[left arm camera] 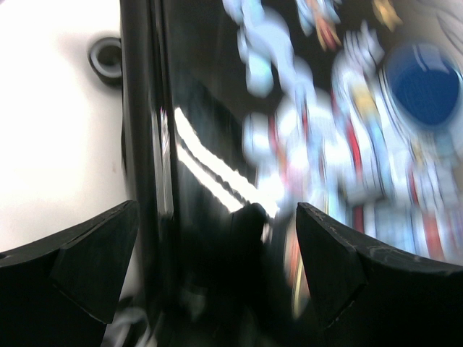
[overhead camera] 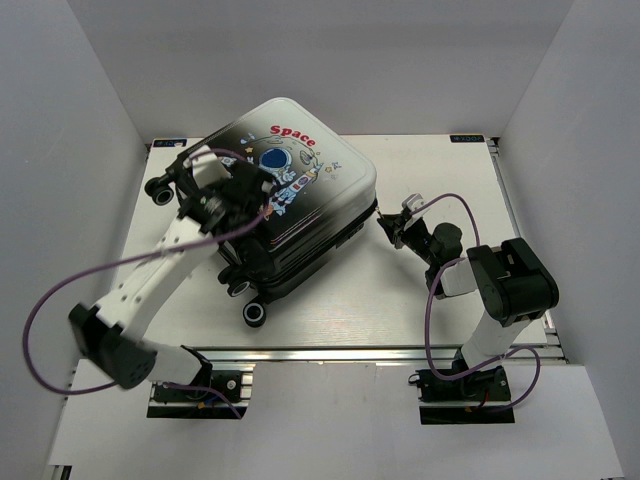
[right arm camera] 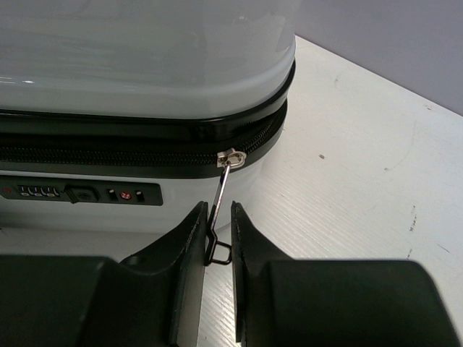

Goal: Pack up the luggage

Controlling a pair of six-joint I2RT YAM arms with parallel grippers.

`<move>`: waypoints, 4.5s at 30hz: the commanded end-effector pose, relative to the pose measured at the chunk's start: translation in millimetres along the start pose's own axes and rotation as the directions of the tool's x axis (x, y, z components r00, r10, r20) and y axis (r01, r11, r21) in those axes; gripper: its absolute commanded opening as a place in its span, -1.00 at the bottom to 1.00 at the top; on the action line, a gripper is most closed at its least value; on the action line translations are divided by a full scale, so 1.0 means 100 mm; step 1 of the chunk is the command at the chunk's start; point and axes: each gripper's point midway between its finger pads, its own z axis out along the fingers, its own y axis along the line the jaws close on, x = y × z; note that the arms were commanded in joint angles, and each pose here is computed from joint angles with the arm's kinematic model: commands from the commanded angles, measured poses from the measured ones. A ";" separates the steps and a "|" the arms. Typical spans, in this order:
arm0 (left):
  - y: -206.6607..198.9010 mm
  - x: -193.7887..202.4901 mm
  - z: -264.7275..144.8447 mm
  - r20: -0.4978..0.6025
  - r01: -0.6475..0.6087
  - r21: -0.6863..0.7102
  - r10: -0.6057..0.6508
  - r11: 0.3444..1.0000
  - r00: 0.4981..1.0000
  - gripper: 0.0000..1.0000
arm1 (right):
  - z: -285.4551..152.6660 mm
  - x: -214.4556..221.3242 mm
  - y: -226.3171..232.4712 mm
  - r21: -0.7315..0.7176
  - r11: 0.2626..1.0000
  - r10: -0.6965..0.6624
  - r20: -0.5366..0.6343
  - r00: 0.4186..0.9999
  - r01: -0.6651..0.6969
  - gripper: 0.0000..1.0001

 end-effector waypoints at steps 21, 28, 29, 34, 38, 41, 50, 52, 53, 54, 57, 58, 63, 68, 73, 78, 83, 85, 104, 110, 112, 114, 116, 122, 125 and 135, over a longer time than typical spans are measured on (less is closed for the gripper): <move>0.91 -1.09 1.78 0.081 0.471 -0.271 -0.468 0.839 0.880 0.96 | -0.09 -1.20 -0.32 0.186 0.956 -0.279 0.357 0.891 0.224 -1.00; 0.85 -1.02 2.12 0.019 0.578 -0.236 -0.591 0.781 0.807 0.96 | -0.03 -1.18 -0.36 0.189 0.953 -0.291 0.334 0.897 0.239 -1.00; 0.81 -1.00 2.16 0.003 0.581 -0.222 -0.596 0.783 0.803 0.96 | -0.03 -1.17 -0.37 0.190 0.952 -0.291 0.332 0.897 0.238 -1.00; 0.50 -0.76 2.43 -0.119 0.591 -0.157 -0.609 0.792 0.784 0.94 | 0.02 -1.11 -0.40 0.190 0.952 -0.289 0.313 0.905 0.239 -1.00; 0.29 -0.70 2.63 -0.166 0.588 -0.106 -0.597 0.802 0.785 0.01 | 0.02 -1.09 -0.48 0.220 0.948 -0.291 0.300 0.908 0.231 -1.00; 0.11 -0.62 2.81 -0.220 0.571 -0.066 -0.570 0.819 0.792 -1.00 | -0.04 -1.07 -0.61 0.286 0.934 -0.293 0.277 0.915 0.212 -1.00; -0.60 -0.46 3.52 -0.301 0.413 0.135 -0.360 0.901 0.883 -1.00 | -0.13 -0.87 -1.16 0.438 0.850 -0.376 0.114 0.920 0.293 -1.00; -0.70 -0.45 3.60 -0.286 0.394 0.170 -0.337 0.903 0.897 -1.00 | -0.16 -0.81 -1.33 0.464 0.834 -0.375 0.082 0.923 0.298 -1.00; -0.79 -0.42 3.66 -0.304 0.385 0.214 -0.314 0.898 0.900 -1.00 | -0.11 -0.88 -1.40 0.464 0.831 -0.390 0.089 0.917 0.308 -1.00; -0.87 -0.39 3.67 -0.302 0.378 0.234 -0.303 0.896 0.904 -1.00 | -0.11 -0.88 -1.49 0.467 0.826 -0.394 0.080 0.915 0.315 -1.00; -0.90 -0.35 3.81 -0.297 0.359 0.242 -0.283 0.901 0.912 -1.00 | 0.09 -0.84 -1.67 0.410 0.829 -0.431 0.033 0.902 0.380 -1.00; -0.91 -0.36 3.83 -0.292 0.354 0.248 -0.279 0.902 0.915 -1.00 | 0.15 -0.80 -1.73 0.402 0.830 -0.427 0.015 0.904 0.386 -1.00; -0.94 -0.37 3.91 -0.268 0.341 0.272 -0.269 0.900 0.925 -1.00 | 0.51 -0.94 -2.08 0.360 0.843 -0.453 0.075 0.888 0.399 -1.00; -0.97 -0.35 4.02 -0.264 0.337 0.277 -0.266 0.900 0.927 -1.00 | 0.91 -0.92 -2.24 0.295 0.863 -0.461 0.128 0.878 0.411 -1.00; -0.95 -0.21 4.09 -0.283 0.324 0.275 -0.246 0.905 0.927 -1.00 | 1.51 -1.02 -2.41 0.251 0.889 -0.439 0.234 0.868 0.382 -1.00; -0.94 -0.10 4.13 -0.298 0.300 0.286 -0.213 0.910 0.930 -1.00 | 2.20 -0.74 -2.43 0.215 0.920 -0.378 0.261 0.888 0.328 -1.00; -1.01 0.02 4.09 -0.306 0.247 0.304 -0.151 0.920 0.940 -1.00 | 2.51 -0.83 -2.25 0.268 0.912 -0.392 0.346 0.853 0.310 -1.00; -1.16 0.11 4.01 -0.311 0.213 0.355 -0.100 0.910 0.945 -1.00 | 2.44 -0.90 -2.03 0.179 0.957 -0.284 0.424 0.860 0.228 -1.00; -2.80 1.06 2.79 -0.223 0.005 0.817 0.307 0.576 0.925 -1.00 | 0.03 -1.16 0.20 0.217 0.975 -0.110 0.306 0.946 0.043 -1.00; -2.82 1.15 2.75 -0.213 -0.004 0.833 0.327 0.553 0.921 -1.00 | -0.51 -1.17 -1.13 0.871 0.487 -0.144 0.156 0.977 -0.068 -1.00; -2.81 1.16 2.76 -0.199 -0.020 0.835 0.337 0.549 0.920 -1.00 | -0.57 -1.21 -1.30 0.931 0.362 -0.176 0.117 0.978 -0.046 -1.00; -2.81 1.19 2.77 -0.187 -0.033 0.843 0.350 0.537 0.918 -1.00 | -0.55 -1.31 -1.30 0.940 0.338 -0.281 0.062 0.958 0.038 -1.00; -2.79 1.23 2.80 -0.182 -0.044 0.842 0.359 0.538 0.915 -1.00 | -0.46 -1.40 -1.33 0.942 0.328 -0.330 0.041 0.943 0.074 -1.00; -2.83 1.23 2.84 -0.179 -0.041 0.845 0.354 0.534 0.918 -1.00 | 0.36 -1.12 -0.93 0.654 0.757 -0.138 0.133 0.982 0.018 -1.00; -2.85 0.96 2.81 -0.169 -0.037 0.827 0.311 0.561 0.935 -0.52 | 0.55 -1.13 -0.61 0.493 0.867 -0.153 0.133 0.979 0.069 -1.00; -2.47 -0.43 2.21 -0.011 -0.144 0.640 0.196 0.755 0.981 0.96 | 0.42 -1.11 0.04 0.173 0.985 -0.029 0.121 0.992 0.007 -1.00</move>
